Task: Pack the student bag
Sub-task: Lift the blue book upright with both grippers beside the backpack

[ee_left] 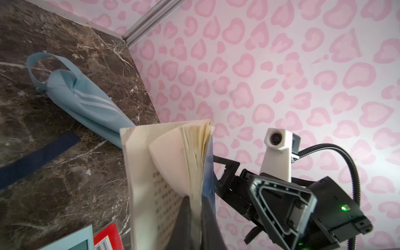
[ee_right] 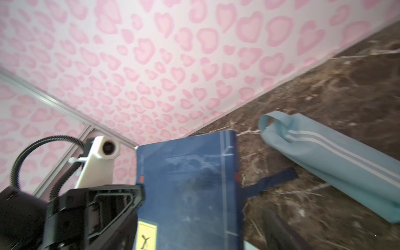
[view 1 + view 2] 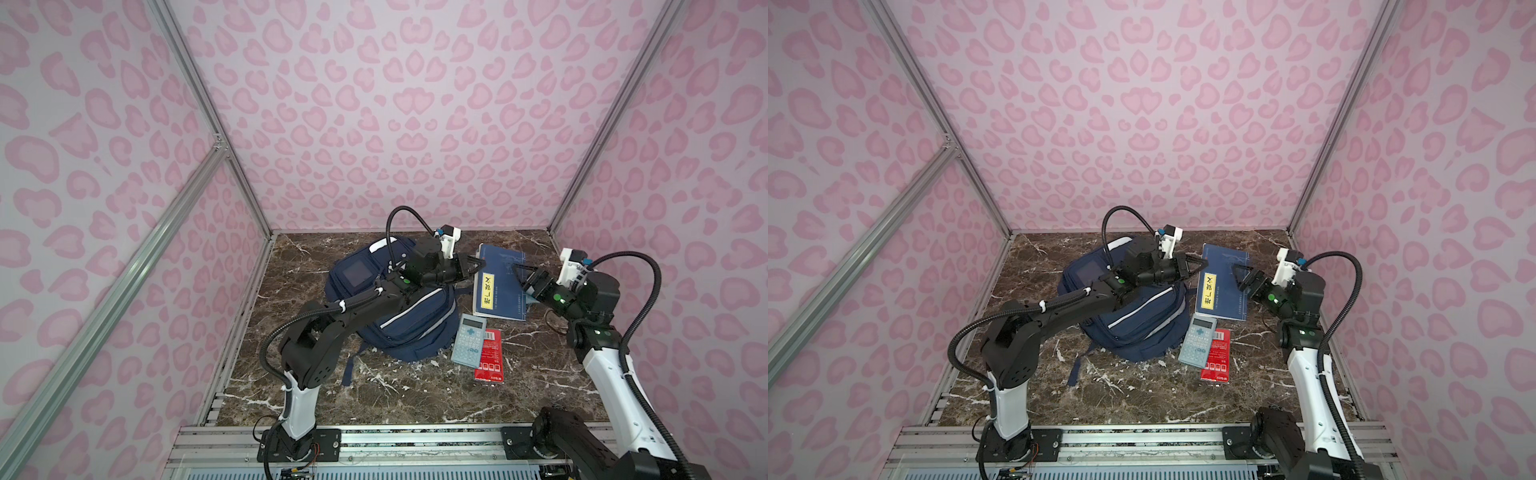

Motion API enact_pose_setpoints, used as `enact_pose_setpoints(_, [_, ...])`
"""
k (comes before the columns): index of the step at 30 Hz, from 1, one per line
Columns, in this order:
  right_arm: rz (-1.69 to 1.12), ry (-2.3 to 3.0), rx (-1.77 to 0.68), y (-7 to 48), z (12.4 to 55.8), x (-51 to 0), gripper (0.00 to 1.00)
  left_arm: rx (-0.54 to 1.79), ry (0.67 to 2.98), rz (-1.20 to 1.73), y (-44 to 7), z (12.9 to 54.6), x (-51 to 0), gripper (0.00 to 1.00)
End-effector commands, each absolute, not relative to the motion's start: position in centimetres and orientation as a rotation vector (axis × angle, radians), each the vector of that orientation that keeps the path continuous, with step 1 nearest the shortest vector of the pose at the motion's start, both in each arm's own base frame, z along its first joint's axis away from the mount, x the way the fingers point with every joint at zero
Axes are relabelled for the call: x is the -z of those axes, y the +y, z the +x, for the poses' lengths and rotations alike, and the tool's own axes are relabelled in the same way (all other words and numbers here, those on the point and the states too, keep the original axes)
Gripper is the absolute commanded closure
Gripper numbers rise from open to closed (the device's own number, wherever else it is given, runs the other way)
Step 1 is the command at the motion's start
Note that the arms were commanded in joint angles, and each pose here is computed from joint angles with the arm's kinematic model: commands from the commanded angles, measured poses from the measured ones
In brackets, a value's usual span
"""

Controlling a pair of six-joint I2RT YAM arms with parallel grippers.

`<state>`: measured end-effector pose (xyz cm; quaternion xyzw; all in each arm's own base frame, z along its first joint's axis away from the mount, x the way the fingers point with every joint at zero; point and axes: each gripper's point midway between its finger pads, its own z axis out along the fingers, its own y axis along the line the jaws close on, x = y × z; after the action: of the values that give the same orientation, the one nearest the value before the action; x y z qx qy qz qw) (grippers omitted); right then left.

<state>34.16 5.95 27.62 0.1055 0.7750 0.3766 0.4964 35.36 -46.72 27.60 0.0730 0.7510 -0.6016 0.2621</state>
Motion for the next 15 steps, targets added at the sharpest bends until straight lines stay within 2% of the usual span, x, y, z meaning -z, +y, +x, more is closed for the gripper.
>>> enact_pose_setpoints(1, [0.183,1.913,-0.995,9.0,34.2,-27.4,0.13,1.68,1.939,0.218,-45.2,34.3,-29.9,0.97])
enact_pose_setpoints(4, [0.114,1.903,-1.089,11.2,34.2,-27.4,0.19,1.684,1.932,0.201,-43.6,33.6,-29.8,0.97])
enact_pose_setpoints(7, [0.075,1.923,-1.118,12.5,34.0,-26.8,0.21,1.665,1.93,0.199,-42.4,33.1,-30.1,0.97])
enact_pose_setpoints(15, [-0.002,2.012,-1.138,14.3,33.9,-24.6,0.14,1.658,1.911,0.168,-40.1,32.2,-30.4,0.97])
